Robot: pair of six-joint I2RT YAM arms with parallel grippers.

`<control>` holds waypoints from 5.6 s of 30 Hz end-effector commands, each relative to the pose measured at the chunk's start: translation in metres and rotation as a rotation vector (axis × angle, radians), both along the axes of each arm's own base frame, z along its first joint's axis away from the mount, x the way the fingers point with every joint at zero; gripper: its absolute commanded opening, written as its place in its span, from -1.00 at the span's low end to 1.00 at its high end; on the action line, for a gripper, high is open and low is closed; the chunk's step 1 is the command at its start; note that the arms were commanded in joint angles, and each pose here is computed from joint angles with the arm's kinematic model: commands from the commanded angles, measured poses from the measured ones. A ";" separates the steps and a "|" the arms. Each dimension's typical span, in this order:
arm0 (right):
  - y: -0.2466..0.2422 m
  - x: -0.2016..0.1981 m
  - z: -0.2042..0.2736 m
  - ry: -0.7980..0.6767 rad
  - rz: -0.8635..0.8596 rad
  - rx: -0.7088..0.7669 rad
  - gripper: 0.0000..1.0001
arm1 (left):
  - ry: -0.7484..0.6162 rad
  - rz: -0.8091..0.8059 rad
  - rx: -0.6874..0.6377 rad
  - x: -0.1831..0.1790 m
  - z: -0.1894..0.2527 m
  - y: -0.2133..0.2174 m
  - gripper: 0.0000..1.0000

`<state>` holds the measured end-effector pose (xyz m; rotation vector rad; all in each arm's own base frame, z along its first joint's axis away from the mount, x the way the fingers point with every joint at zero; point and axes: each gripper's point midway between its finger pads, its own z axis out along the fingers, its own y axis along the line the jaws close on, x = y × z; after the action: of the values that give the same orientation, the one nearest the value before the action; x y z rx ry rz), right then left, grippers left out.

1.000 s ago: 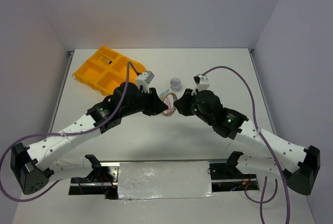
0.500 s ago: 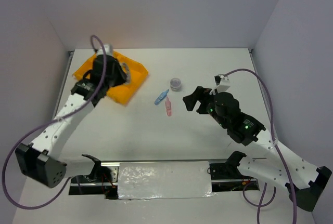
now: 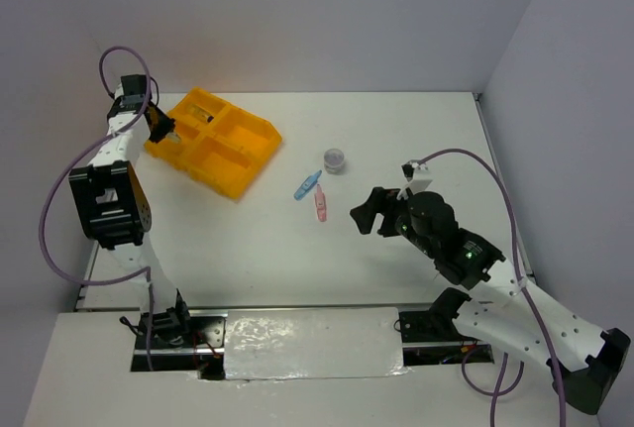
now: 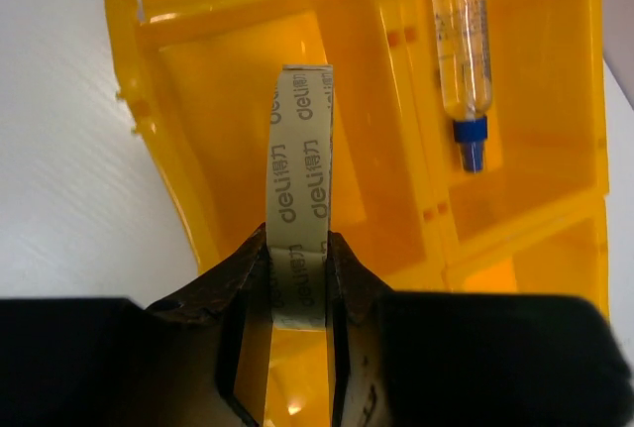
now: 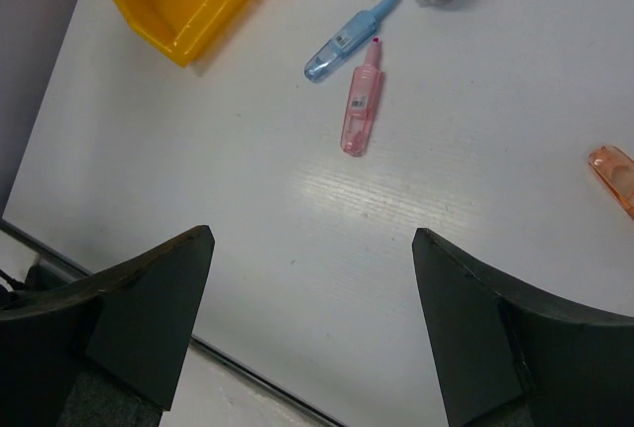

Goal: Sort the stationery into containers
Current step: Place the stationery in the storage box, then pick up the stationery from the center of the board, then place the stationery in the storage box, then pick up the pen from the center of the board.

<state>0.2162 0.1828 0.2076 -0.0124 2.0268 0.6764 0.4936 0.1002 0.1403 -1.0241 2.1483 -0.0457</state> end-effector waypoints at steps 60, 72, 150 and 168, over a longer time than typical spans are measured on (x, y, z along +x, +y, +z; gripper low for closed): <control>0.051 0.247 -0.118 0.200 -0.176 -0.671 0.93 | -0.326 -0.547 0.181 -0.192 0.105 -0.132 0.99; 0.051 0.259 -0.143 0.212 -0.159 -0.647 0.31 | -0.285 -0.567 0.172 -0.189 0.098 -0.134 0.99; 0.287 0.290 -0.006 -0.104 0.073 -0.042 0.55 | -0.325 -0.633 0.121 -0.192 0.105 -0.149 0.99; 0.056 0.092 0.050 -0.077 -0.067 -0.137 0.64 | -0.299 -0.694 0.078 -0.184 0.106 -0.207 0.99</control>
<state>0.3342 0.2737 0.3248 -0.0869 1.8302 0.5980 0.2986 -0.0939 0.2228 -0.1422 2.1657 -0.4322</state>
